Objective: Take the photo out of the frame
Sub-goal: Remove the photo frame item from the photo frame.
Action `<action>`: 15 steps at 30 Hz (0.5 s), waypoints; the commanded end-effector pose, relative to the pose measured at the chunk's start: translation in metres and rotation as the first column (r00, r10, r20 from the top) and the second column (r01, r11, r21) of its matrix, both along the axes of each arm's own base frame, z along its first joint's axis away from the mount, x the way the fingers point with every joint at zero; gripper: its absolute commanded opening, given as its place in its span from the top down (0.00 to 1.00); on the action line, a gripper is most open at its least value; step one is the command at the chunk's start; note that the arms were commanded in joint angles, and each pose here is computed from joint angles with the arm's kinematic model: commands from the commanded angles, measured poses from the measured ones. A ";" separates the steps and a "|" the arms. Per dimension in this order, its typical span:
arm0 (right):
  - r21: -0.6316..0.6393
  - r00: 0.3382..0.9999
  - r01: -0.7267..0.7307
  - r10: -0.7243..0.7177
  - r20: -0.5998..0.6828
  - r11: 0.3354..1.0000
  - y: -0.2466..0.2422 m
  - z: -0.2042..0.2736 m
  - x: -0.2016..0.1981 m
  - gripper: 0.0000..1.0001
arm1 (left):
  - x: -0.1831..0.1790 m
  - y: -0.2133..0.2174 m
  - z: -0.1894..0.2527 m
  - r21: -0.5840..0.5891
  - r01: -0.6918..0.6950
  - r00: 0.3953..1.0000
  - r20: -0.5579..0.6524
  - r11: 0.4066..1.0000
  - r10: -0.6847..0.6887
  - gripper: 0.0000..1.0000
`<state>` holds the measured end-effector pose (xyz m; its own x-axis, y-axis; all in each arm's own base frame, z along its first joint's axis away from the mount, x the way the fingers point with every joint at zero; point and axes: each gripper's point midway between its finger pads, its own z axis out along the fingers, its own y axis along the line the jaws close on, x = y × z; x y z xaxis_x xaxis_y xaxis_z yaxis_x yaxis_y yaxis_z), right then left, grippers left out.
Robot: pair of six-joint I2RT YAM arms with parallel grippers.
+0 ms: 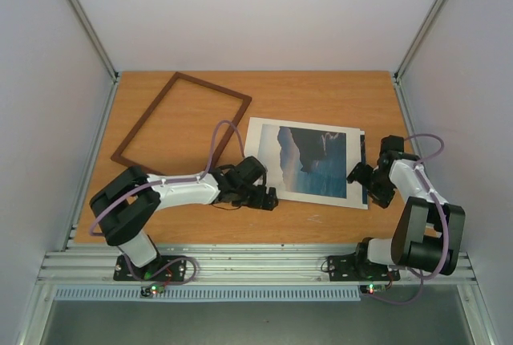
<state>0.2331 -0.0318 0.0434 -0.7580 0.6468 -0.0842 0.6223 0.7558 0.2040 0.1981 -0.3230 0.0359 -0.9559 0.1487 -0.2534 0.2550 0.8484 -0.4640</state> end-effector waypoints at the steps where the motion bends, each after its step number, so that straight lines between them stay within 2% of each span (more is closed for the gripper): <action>1: 0.066 1.000 -0.023 0.023 -0.009 0.998 0.010 -0.011 0.002 0.02 | -0.001 -0.001 -0.017 0.026 -0.011 0.999 -0.031 1.000 0.012 0.03; 6: 0.126 0.999 -0.051 0.052 -0.002 0.991 0.021 -0.016 0.005 0.02 | 0.014 0.018 -0.023 0.105 -0.062 0.998 0.015 0.992 0.061 0.03; 15: 0.212 0.989 -0.145 0.141 0.034 0.966 0.051 -0.013 0.010 0.01 | 0.048 0.050 -0.031 0.161 -0.147 0.989 0.038 0.976 0.143 0.03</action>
<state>0.2398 0.0029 0.0298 -0.8135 0.5813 0.0143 0.5536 0.7667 0.3251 0.2401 -0.3048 0.0346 -0.9547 0.0469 -0.2937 0.1775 0.8822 -0.4361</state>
